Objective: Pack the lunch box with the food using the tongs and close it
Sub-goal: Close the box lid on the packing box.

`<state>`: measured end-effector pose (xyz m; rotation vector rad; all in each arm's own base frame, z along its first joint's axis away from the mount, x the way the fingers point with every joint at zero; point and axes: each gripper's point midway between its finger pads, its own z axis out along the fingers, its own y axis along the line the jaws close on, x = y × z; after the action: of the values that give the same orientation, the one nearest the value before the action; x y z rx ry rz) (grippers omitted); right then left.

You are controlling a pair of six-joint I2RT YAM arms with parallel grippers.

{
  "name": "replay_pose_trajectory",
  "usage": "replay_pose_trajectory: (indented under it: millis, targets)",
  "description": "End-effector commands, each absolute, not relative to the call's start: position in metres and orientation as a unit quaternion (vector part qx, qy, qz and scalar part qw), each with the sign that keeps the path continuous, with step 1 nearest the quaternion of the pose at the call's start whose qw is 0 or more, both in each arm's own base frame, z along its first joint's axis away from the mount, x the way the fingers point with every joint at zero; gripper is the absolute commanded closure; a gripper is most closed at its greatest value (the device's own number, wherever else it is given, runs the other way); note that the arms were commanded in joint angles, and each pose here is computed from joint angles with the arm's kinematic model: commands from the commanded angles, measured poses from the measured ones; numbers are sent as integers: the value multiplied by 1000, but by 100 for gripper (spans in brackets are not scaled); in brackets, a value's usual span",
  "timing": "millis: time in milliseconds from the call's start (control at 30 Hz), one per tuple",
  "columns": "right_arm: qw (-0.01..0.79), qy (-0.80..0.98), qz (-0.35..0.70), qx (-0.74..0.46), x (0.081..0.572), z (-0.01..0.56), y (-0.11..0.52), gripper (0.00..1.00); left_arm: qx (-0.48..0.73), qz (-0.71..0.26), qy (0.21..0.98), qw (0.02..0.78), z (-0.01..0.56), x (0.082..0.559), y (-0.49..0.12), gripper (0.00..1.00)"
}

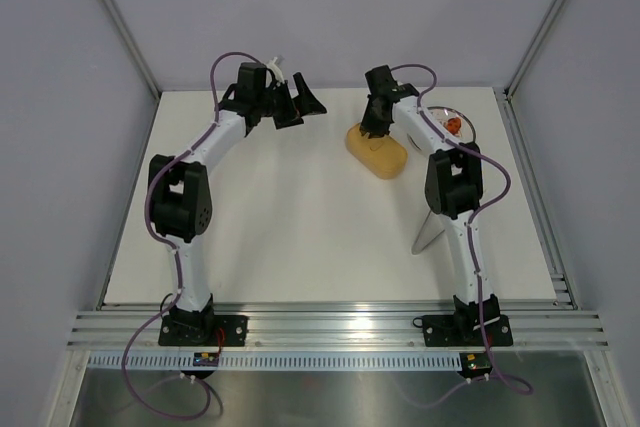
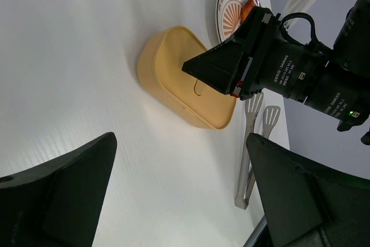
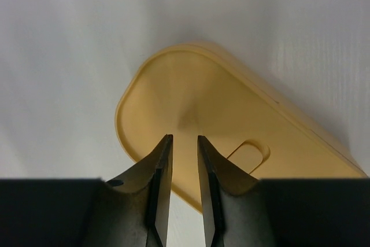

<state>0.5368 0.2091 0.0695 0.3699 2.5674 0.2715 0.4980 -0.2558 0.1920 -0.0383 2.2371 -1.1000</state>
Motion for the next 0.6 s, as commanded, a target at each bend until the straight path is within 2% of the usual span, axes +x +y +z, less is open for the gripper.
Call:
replay_pose_trajectory:
  millis: [0,133,267,367,567]
  targets:
    - [309,936,115,122,534,137,208,69,7,-428,823,373,241,497,-252,1]
    - [355,919,122,123,530,188,201,69,7,-427,823,374,242,494,-251,1]
    - [365,916,107,129,517,196,189,68,9,-425,822,378,246,491,-250,1]
    - [349,922,96,135,502,178,182,68,10,-424,823,379,249,489,-249,1]
    - [277,947,70,150,466,100,172,69,16,-418,824,382,252,483,-246,1]
